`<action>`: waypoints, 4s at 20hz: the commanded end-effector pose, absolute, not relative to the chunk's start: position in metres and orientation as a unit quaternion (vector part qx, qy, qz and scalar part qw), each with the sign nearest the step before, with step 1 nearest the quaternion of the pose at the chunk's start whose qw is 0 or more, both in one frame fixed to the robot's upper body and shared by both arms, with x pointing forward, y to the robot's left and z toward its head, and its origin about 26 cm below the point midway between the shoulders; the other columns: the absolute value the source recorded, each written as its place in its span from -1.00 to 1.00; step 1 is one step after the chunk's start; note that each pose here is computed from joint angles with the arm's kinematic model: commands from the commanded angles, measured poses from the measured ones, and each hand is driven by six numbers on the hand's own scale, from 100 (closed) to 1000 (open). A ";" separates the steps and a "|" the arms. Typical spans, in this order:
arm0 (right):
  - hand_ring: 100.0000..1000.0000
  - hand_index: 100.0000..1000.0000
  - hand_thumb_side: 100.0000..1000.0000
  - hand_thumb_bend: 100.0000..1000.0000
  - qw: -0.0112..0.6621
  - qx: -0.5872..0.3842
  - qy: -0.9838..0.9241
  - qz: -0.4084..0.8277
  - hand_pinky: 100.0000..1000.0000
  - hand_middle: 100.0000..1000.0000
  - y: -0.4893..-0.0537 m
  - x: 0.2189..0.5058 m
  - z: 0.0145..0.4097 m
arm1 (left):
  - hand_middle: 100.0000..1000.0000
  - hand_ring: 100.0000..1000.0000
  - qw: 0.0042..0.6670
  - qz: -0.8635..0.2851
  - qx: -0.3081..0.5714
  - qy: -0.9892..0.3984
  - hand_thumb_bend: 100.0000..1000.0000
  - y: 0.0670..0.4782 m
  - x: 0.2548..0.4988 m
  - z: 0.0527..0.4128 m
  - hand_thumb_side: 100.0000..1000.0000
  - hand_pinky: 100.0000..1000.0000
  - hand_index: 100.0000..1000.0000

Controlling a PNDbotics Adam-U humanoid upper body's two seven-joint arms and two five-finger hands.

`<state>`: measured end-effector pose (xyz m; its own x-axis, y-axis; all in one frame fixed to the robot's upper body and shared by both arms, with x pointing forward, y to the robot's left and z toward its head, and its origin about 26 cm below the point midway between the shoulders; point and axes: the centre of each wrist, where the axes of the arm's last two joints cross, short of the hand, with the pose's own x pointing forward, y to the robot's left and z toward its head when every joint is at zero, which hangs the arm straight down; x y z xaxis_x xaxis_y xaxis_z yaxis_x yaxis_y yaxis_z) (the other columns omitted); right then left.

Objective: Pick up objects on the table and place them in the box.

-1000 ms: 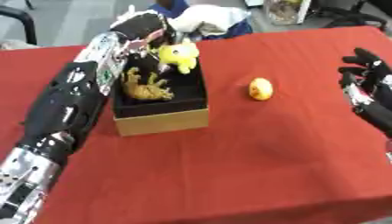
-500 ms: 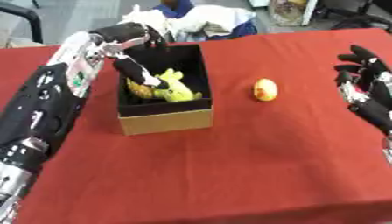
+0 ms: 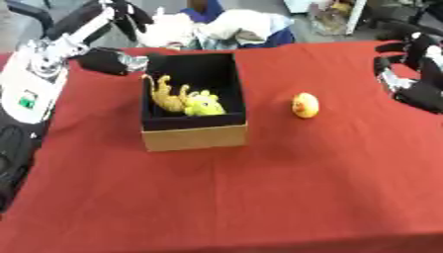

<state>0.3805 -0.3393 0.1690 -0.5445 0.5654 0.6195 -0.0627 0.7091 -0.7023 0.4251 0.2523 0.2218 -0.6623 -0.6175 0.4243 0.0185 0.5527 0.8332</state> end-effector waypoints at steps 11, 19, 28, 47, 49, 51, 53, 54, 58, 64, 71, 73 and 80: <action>0.68 0.94 -0.07 -0.65 0.527 -0.162 -0.673 0.492 0.49 0.68 -0.362 0.441 0.147 | 0.00 -0.09 0.399 -0.245 0.140 -0.873 -0.45 0.272 0.386 0.212 0.04 0.19 0.42; 0.71 0.92 -0.05 -0.52 0.552 -0.190 -0.624 0.519 0.51 0.70 -0.364 0.452 0.111 | 0.00 -0.09 0.421 -0.231 0.133 -0.867 -0.50 0.276 0.380 0.202 0.10 0.20 0.42; 0.71 0.71 -0.15 -0.22 0.518 -0.239 -0.589 0.573 0.53 0.63 -0.363 0.453 0.111 | 0.00 -0.09 0.433 -0.231 0.133 -0.861 -0.52 0.279 0.379 0.196 0.14 0.19 0.42; -0.12 -0.46 -1.00 -0.79 0.382 -0.400 -0.687 0.472 -0.04 -0.62 -0.348 0.465 0.151 | -0.01 -0.10 0.446 -0.227 0.133 -0.856 -0.70 0.282 0.376 0.187 0.26 0.18 0.42; -0.13 -0.47 -1.00 -0.80 0.366 -0.400 -0.703 0.460 -0.04 -0.63 -0.339 0.469 0.167 | -0.01 -0.11 0.446 -0.227 0.131 -0.856 -0.70 0.281 0.376 0.187 0.26 0.18 0.42; -0.14 -0.49 -1.00 -0.78 0.350 -0.397 -0.716 0.455 -0.05 -0.64 -0.327 0.474 0.183 | -0.02 -0.11 0.446 -0.229 0.127 -0.856 -0.70 0.279 0.376 0.186 0.26 0.18 0.42; -0.15 -0.51 -1.00 -0.78 0.336 -0.392 -0.728 0.452 -0.06 -0.66 -0.315 0.478 0.196 | -0.02 -0.11 0.443 -0.231 0.123 -0.857 -0.71 0.277 0.375 0.186 0.25 0.18 0.42; -0.15 -0.51 -1.00 -0.78 0.328 -0.387 -0.734 0.452 -0.06 -0.66 -0.308 0.481 0.202 | -0.02 -0.11 0.442 -0.232 0.121 -0.858 -0.71 0.276 0.375 0.187 0.25 0.18 0.42; -0.15 -0.52 -1.00 -0.73 0.302 -0.370 -0.745 0.466 -0.04 -0.66 -0.280 0.489 0.214 | -0.02 -0.11 0.432 -0.237 0.108 -0.863 -0.71 0.268 0.374 0.190 0.25 0.18 0.41; -0.13 -0.49 -1.00 -0.62 0.280 -0.343 -0.743 0.502 -0.01 -0.64 -0.244 0.498 0.204 | -0.03 -0.11 0.420 -0.241 0.093 -0.870 -0.72 0.258 0.372 0.195 0.24 0.18 0.41; 0.06 -0.19 -1.00 -0.43 0.257 -0.305 -0.723 0.564 0.14 -0.38 -0.215 0.499 0.178 | -0.03 -0.11 0.418 -0.240 0.086 -0.872 -0.73 0.255 0.371 0.197 0.25 0.18 0.41; 0.23 0.01 -1.00 -0.41 0.255 -0.288 -0.700 0.601 0.24 -0.19 -0.208 0.498 0.168 | -0.03 -0.11 0.418 -0.239 0.085 -0.872 -0.73 0.255 0.371 0.197 0.25 0.18 0.41; 0.68 0.70 -1.00 -0.40 0.266 -0.222 -0.582 0.736 0.52 0.57 -0.199 0.496 0.164 | -0.03 -0.11 0.421 -0.243 0.084 -0.870 -0.76 0.255 0.372 0.195 0.28 0.19 0.42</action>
<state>0.4946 -0.1952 0.1525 -0.7579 0.6523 0.0115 -0.1284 -0.1319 -0.9829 0.3726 0.2564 0.1840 -0.6045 -0.3521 0.7146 0.0646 0.8724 0.4844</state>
